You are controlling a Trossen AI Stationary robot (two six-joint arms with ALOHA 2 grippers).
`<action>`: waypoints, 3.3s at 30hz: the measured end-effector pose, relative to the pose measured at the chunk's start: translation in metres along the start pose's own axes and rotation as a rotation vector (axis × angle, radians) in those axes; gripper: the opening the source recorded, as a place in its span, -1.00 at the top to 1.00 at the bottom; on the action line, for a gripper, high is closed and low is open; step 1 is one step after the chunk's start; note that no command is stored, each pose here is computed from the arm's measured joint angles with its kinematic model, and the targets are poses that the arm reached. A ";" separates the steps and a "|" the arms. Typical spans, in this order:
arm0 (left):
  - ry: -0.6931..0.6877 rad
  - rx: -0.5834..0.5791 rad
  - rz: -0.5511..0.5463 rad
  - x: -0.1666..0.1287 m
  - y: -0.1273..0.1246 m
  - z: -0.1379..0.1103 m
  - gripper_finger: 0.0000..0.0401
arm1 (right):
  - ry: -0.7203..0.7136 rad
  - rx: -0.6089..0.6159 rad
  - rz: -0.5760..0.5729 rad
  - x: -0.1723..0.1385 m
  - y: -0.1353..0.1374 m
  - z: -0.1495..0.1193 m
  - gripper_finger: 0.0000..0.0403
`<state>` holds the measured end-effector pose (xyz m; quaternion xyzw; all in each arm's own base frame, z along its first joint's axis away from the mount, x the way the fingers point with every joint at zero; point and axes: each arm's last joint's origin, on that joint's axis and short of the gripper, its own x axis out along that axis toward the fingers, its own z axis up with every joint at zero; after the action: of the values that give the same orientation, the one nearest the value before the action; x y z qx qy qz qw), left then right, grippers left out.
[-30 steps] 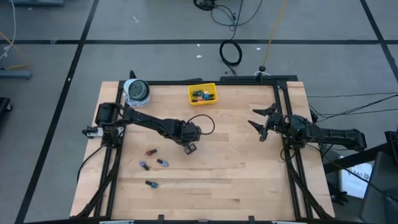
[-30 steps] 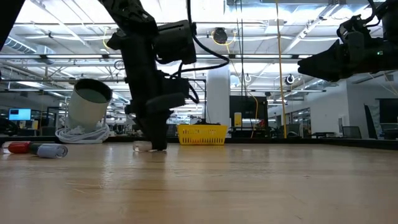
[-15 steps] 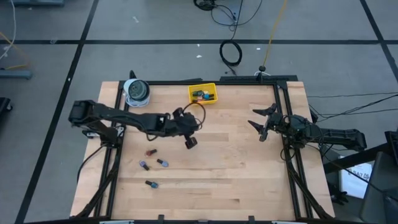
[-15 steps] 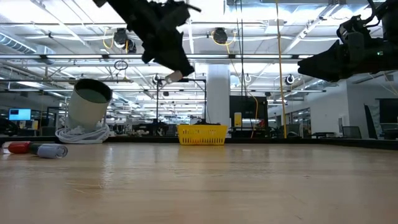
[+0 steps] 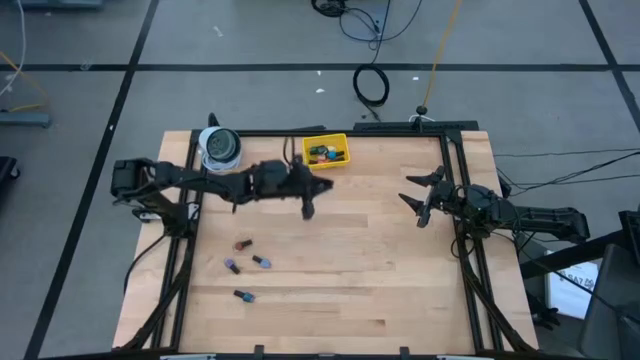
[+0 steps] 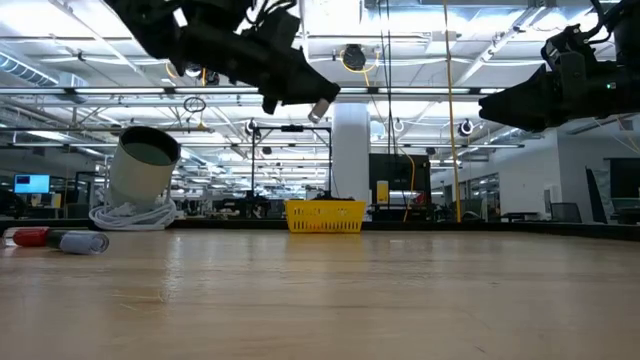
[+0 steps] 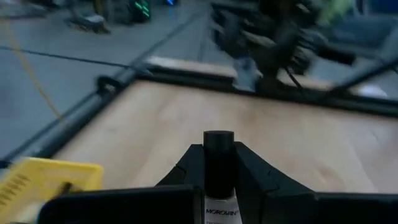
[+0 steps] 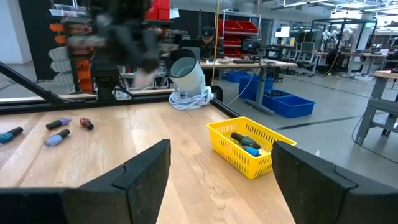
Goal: Pick & Place Nail Polish
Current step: Put the white nail polish bottle into the yellow bin, then put the red nail polish bottle into the yellow bin
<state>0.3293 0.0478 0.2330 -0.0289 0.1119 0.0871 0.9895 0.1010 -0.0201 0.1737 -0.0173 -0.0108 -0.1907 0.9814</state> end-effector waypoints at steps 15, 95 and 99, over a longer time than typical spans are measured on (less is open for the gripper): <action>-0.090 -0.156 0.239 0.004 0.104 -0.008 0.81 | 0.000 -0.026 -0.001 0.000 0.000 0.000 -0.33; 1.063 -0.379 0.317 -0.119 -0.043 -0.092 -0.27 | -0.015 -0.057 -0.002 0.000 0.000 0.002 -0.33; 1.107 -0.376 0.334 -0.129 -0.051 -0.107 -0.27 | -0.015 -0.057 -0.002 0.000 0.000 0.001 -0.33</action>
<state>0.1913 -0.0317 0.1595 -0.2262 0.5957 0.2313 0.7352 0.1010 -0.0201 0.1752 -0.0469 -0.0126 -0.1917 0.9803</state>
